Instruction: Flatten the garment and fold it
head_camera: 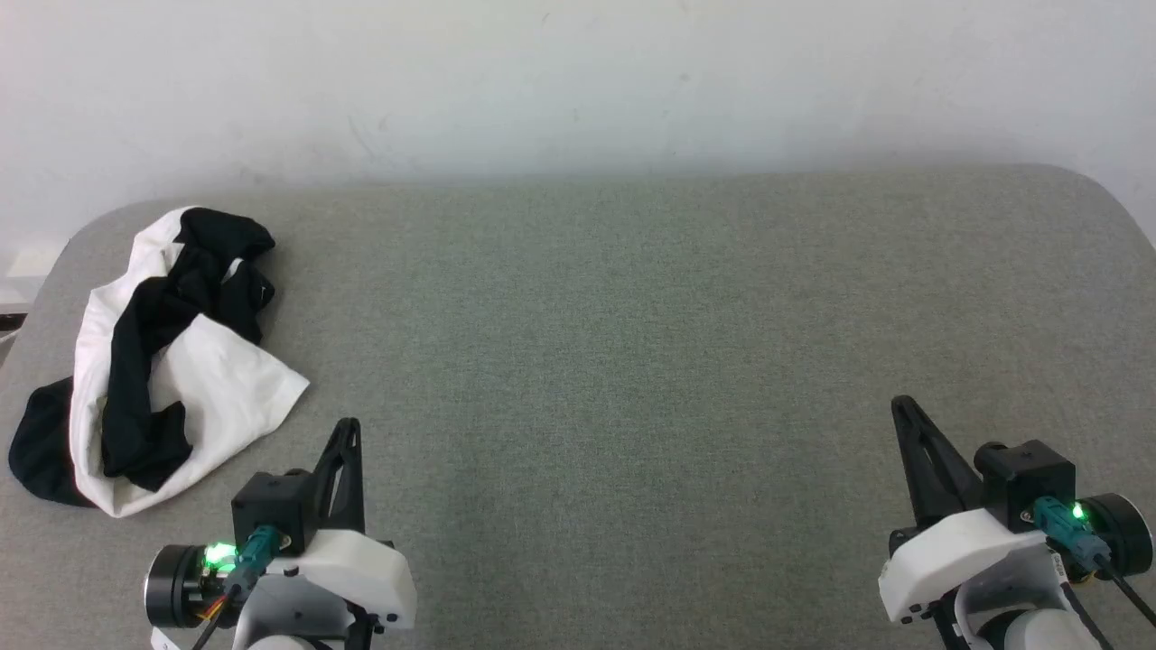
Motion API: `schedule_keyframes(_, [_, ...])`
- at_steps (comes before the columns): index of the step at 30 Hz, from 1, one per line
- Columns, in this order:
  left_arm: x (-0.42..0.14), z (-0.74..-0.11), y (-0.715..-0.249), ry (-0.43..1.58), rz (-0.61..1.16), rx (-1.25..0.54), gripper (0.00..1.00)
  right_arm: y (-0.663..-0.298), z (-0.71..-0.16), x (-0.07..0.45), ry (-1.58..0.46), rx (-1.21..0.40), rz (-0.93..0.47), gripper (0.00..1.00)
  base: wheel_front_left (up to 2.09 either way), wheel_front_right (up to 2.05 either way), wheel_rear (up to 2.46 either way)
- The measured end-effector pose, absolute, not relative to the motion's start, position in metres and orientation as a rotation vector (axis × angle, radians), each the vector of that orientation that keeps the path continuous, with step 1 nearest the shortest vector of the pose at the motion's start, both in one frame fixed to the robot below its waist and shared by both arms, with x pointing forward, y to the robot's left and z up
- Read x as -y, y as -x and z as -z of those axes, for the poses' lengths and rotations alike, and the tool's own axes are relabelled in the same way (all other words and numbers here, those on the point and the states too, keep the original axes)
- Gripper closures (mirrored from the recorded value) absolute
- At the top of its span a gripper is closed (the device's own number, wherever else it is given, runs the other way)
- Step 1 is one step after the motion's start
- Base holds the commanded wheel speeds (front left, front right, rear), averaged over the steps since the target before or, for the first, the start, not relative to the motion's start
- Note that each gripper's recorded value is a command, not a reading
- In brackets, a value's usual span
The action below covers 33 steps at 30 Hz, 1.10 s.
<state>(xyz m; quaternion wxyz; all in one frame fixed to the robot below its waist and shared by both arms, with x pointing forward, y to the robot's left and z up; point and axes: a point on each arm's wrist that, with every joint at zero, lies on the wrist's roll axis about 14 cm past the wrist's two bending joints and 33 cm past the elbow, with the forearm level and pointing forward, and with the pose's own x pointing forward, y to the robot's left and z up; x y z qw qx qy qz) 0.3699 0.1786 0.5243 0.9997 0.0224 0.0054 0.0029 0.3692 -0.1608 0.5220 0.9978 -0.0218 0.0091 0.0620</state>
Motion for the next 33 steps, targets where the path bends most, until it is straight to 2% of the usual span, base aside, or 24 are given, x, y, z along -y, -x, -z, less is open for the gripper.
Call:
schedule_keyframes(14, [-0.1786,-0.5243,-0.3699,-0.045,-0.006,-0.011,1.00,-0.3692,-0.5220,0.1608,0.044,-0.018,-0.124,1.00,0.00,0.00,0.00])
schedule_keyframes(15, [-0.1786,-0.5243,-0.3699,-0.045,-0.006,-0.011,0.00,-0.3692,-0.5220,0.1608,0.044,-0.018,-0.124,0.00,0.00,0.00,0.00])
schedule_keyframes(33, [-0.1772,-0.5280,-0.3701,-0.045,-0.002,0.010,0.00,-0.3695,-0.5232,0.1636,0.031,-0.005,-0.115,0.00,0.00,0.00,0.00])
